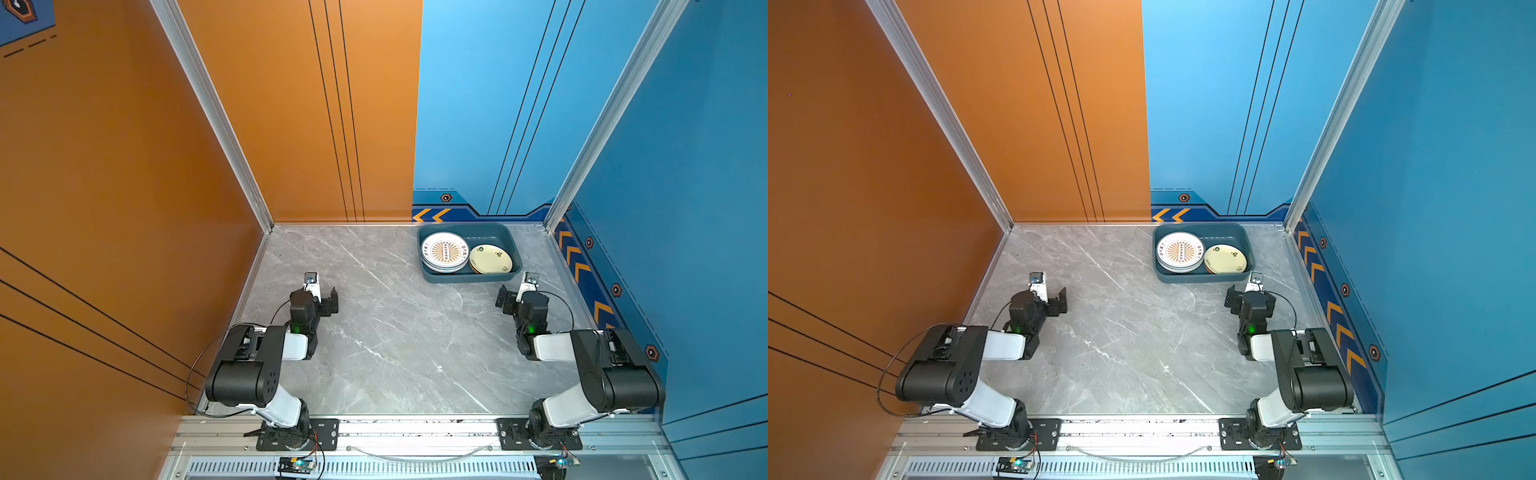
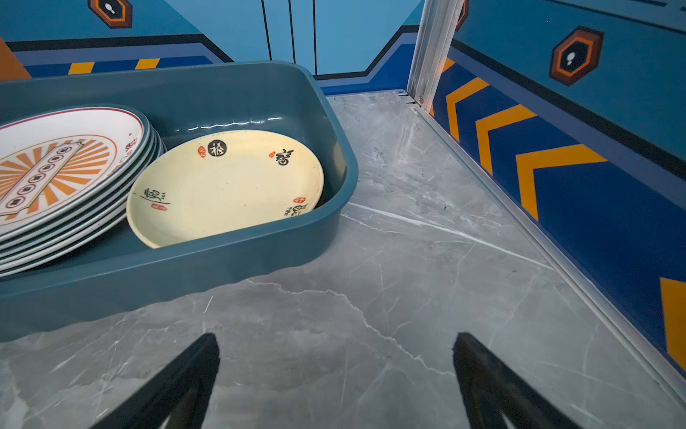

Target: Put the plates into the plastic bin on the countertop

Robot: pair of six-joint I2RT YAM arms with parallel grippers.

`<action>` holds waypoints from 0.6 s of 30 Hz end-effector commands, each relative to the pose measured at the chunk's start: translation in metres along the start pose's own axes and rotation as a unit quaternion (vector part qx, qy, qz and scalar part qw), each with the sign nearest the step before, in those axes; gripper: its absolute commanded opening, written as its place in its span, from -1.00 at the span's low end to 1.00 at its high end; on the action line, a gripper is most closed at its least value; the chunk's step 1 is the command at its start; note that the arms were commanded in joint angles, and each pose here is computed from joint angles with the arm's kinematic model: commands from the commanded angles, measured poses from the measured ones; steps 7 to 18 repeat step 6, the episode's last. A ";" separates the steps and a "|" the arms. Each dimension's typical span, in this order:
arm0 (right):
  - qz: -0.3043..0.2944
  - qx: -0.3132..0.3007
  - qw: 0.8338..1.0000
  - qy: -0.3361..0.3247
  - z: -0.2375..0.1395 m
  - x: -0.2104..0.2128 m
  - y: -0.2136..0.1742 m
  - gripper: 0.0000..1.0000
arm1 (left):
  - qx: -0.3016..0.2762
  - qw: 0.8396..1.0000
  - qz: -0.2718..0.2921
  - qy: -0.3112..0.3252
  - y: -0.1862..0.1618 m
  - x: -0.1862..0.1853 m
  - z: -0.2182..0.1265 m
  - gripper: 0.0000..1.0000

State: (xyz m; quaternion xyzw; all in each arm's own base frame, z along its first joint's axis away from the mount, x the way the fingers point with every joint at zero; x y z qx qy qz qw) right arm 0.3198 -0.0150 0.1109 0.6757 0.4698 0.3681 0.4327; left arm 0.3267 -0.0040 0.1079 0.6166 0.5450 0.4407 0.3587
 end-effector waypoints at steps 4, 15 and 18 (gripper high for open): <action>-0.006 -0.010 1.000 0.006 0.002 0.005 0.007 1.00 | -0.004 1.000 0.013 0.008 0.006 0.001 0.001 0.96; -0.005 -0.011 1.000 0.006 0.002 0.005 0.007 0.99 | -0.004 1.000 0.015 0.011 0.006 0.000 0.000 0.96; -0.005 -0.011 1.000 0.006 0.002 0.005 0.007 0.99 | -0.004 1.000 0.015 0.011 0.006 0.000 0.000 0.96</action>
Point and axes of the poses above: each gripper's point midway between its finger pads, its own z axis out along the fingers, its own x axis along the line the jaws close on, y = z × x, the point moved 7 cm from there along -z, back along the fingers, and after that the axes turned 7 degrees about z, right-handed, at the moved point
